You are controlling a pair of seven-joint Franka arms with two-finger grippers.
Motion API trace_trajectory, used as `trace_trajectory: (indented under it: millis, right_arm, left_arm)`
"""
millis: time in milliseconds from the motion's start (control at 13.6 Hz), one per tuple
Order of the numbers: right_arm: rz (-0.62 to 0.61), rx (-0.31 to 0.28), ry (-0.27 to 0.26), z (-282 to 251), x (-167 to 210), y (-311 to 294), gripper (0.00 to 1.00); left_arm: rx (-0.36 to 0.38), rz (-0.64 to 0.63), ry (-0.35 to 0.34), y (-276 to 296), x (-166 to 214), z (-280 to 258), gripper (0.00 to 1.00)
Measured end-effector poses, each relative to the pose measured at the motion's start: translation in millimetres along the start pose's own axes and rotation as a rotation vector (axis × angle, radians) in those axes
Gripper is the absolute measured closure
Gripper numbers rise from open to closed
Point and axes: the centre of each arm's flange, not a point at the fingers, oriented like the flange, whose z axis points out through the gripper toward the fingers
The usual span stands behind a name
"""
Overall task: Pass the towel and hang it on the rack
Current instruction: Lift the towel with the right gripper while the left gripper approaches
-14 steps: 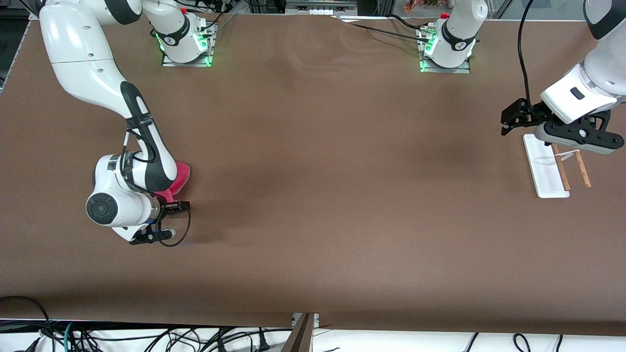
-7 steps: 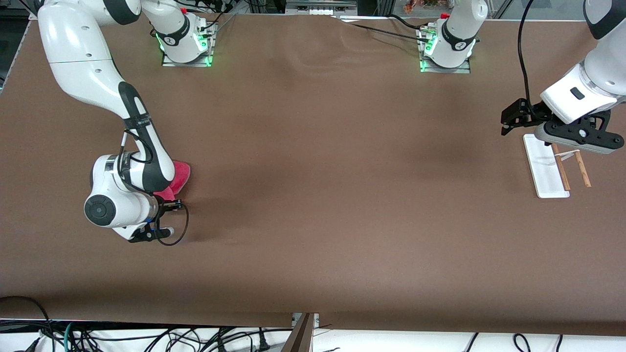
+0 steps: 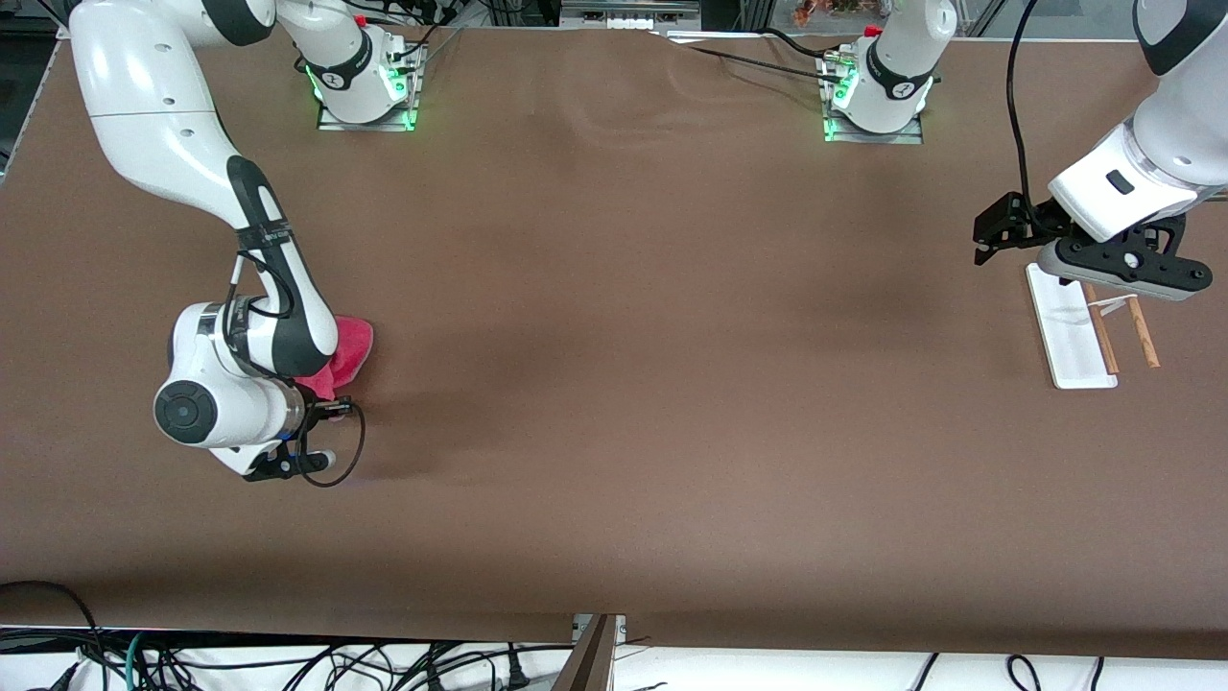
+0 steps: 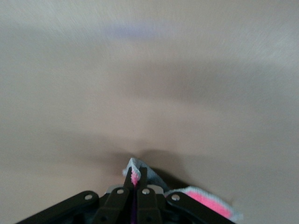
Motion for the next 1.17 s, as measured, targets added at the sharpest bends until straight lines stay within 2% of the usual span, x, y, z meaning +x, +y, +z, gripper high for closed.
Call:
trace_trajectory:
  millis: [220, 514, 881, 1028, 1174]
  right_arm:
    - [0.000, -0.005, 0.059, -57.1, 7.6, 0.9, 0.98]
    - [-0.008, -0.007, 0.112, -138.5, 5.9, -5.3, 0.98]
    - [-0.077, 0.019, 0.221, -216.8, -4.3, -52.1, 0.98]
    - [-0.103, 0.033, 0.244, -231.4, -6.3, -69.3, 0.98]
    - [-0.138, 0.054, 0.264, -241.5, -7.4, -91.4, 0.98]
  left_arm:
    - [0.000, 0.000, 0.000, 0.0, 0.0, -0.1, 0.00]
    - [0.000, -0.005, -0.004, -2.6, -0.7, 0.3, 0.00]
    - [-0.012, -0.027, -0.038, -15.8, 0.3, 12.8, 0.00]
    - [-0.047, -0.030, -0.079, -15.1, 5.3, 31.2, 0.00]
    - [-0.120, -0.036, -0.121, -10.8, 12.3, 53.9, 0.00]
